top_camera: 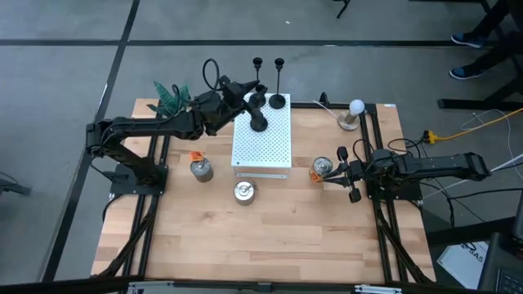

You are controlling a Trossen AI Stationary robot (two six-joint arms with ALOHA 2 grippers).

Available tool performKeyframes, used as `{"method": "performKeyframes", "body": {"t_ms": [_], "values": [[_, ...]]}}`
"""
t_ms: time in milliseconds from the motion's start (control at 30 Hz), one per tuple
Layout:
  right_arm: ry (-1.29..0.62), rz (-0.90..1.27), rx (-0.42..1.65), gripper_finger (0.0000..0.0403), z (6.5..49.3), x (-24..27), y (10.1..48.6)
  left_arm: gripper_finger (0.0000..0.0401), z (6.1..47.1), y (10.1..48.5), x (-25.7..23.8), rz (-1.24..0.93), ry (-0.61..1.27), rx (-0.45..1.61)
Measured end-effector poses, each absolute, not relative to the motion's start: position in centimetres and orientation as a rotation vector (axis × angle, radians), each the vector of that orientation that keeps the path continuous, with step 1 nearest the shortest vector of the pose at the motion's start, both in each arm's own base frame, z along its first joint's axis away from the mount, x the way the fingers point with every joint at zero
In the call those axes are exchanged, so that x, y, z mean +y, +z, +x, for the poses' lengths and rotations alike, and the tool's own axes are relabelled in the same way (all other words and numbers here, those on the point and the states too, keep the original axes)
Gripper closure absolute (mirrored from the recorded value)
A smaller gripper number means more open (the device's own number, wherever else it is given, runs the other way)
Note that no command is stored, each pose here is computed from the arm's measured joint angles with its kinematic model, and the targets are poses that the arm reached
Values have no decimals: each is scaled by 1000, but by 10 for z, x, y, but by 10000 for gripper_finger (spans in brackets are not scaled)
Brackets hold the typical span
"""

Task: Pick & Place candle stick holders
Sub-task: Put the black candle holder on the shelf

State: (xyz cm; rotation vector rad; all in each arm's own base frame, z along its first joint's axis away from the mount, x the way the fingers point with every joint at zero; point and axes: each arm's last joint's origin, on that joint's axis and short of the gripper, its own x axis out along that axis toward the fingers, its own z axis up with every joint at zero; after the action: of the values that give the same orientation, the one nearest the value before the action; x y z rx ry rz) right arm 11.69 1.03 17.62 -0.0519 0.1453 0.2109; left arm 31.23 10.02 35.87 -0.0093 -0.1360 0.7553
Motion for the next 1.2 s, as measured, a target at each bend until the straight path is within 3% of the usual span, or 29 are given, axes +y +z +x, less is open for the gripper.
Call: {"method": "performKeyframes", "body": {"t_ms": [433, 967, 1200], "values": [[211, -52, 145, 363, 117, 10, 176, 225, 313, 358, 98, 14, 790, -118], [211, -52, 145, 363, 117, 10, 176, 132, 296, 376, 75, 54, 855, -107], [211, -52, 146, 363, 117, 10, 176, 126, 294, 353, 61, -143, 806, 68]]}}
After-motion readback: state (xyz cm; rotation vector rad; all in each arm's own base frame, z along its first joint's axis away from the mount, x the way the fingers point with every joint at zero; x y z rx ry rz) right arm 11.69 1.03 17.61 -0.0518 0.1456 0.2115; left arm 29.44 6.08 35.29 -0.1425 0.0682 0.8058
